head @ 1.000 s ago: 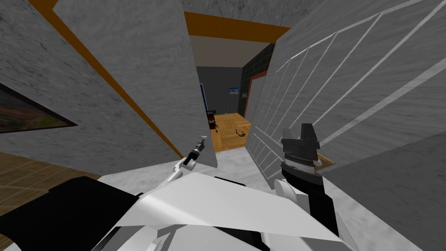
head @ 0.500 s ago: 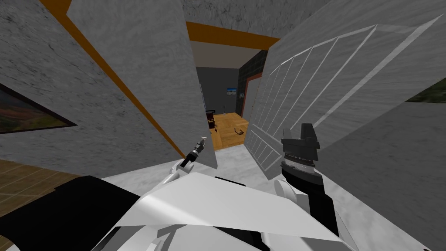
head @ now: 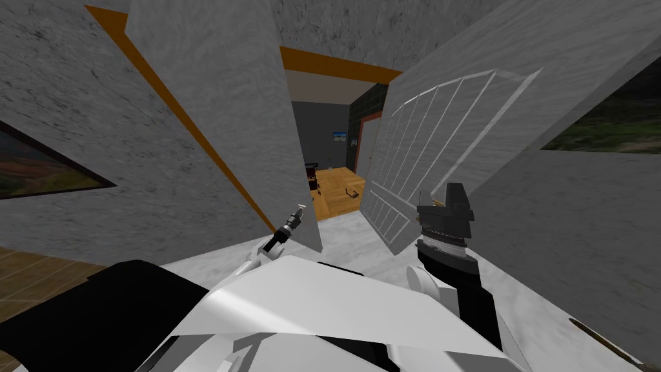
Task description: Pull the door open
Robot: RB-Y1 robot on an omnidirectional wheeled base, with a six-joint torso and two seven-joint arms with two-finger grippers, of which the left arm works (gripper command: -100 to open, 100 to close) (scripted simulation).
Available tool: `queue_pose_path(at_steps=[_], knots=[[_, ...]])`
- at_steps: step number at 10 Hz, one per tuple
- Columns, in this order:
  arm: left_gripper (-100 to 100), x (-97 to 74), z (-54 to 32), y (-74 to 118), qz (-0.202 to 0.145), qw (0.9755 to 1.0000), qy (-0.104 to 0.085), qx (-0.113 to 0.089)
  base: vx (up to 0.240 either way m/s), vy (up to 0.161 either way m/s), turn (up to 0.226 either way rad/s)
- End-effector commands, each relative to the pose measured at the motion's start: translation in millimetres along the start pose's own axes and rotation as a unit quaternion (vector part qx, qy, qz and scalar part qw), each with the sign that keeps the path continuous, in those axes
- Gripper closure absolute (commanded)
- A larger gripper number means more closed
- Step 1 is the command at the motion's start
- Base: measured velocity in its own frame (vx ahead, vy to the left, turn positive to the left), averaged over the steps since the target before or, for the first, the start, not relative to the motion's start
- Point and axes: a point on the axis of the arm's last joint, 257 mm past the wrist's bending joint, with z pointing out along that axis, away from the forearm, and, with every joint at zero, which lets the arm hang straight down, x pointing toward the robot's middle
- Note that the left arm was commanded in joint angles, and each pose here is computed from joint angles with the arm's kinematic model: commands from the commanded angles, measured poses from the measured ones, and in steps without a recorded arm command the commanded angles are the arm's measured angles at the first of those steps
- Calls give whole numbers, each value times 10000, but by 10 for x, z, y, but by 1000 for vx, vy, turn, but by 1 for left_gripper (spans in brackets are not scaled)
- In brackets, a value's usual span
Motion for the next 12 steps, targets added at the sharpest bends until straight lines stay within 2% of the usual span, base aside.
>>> queue_pose_path(at_steps=[1, 9, 11, 12], knots=[[100, -7, -45, -7, 7, 10000, 63, 9, -152, 71, -127], [100, -32, -280, -40, 21, 9992, 399, 30, -186, 92, -120], [100, -6, -287, -27, 8, 9991, 424, 17, -121, 83, -56], [100, -10, -327, -9, -1, 9989, 477, 2, -146, 67, -134]])
